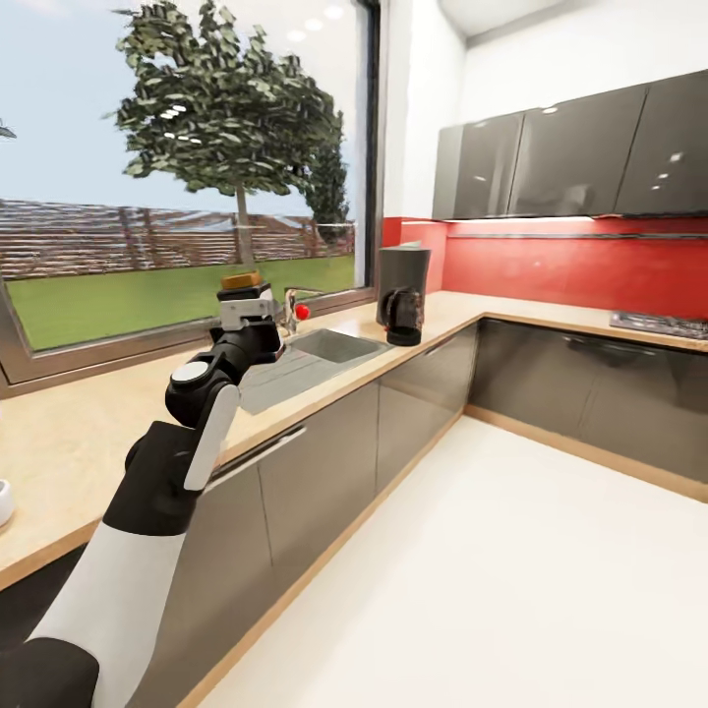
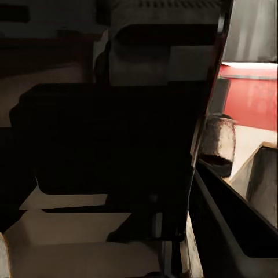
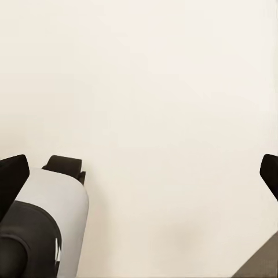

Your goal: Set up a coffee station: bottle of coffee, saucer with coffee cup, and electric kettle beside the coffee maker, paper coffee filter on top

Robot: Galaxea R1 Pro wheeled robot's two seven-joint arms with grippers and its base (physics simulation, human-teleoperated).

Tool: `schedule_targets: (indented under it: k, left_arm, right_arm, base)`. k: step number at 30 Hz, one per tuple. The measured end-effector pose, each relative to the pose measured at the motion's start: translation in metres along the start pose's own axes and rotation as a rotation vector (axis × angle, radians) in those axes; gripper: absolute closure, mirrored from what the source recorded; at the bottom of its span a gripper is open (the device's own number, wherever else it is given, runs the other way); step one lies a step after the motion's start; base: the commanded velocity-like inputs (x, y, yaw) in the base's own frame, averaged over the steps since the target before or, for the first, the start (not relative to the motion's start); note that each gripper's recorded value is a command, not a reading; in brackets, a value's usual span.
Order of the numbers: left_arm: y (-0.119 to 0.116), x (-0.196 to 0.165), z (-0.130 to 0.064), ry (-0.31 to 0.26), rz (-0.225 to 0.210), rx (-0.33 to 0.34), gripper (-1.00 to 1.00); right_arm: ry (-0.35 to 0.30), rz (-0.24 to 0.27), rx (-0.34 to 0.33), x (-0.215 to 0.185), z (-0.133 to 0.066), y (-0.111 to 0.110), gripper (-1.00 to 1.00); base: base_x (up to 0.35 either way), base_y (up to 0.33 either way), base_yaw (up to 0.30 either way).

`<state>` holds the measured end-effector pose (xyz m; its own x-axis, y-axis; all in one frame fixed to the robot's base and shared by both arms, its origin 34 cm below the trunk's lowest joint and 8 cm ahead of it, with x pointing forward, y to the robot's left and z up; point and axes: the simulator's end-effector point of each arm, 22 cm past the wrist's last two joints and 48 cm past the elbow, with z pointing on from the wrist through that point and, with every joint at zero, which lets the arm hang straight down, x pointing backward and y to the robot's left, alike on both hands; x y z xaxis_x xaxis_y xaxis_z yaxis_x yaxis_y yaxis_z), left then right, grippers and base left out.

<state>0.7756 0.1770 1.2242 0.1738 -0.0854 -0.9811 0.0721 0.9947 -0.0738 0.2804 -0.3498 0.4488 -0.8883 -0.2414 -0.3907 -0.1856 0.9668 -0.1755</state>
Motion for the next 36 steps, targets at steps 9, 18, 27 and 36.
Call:
schedule_targets:
  k: [9, 18, 27, 36]
  left_arm:
    - [0.0000, 0.0000, 0.0000, 0.000, 0.000, 0.000, 1.00]
    - [-0.0001, -0.0005, -0.0002, -0.001, 0.000, 0.000, 1.00]
    - [-0.0003, -0.0006, -0.0002, -0.001, 0.000, 0.001, 1.00]
    - [-0.0005, -0.0005, -0.0002, -0.001, 0.000, 0.001, 1.00]
  right_arm:
    - [0.000, 0.000, 0.000, -0.0003, 0.0000, 0.0002, -1.00]
    - [0.000, 0.000, 0.000, -0.0001, 0.0000, 0.0003, -1.00]
    - [0.000, 0.000, 0.001, -0.0001, 0.0000, 0.0000, -1.00]
    - [-0.001, 0.000, 0.000, -0.0003, 0.0000, 0.0003, -1.00]
  base:
    - [0.000, 0.000, -0.283]
    - [0.000, 0.000, -0.283]
    - [0.000, 0.000, -0.283]
    - [0.001, 0.000, -0.283]
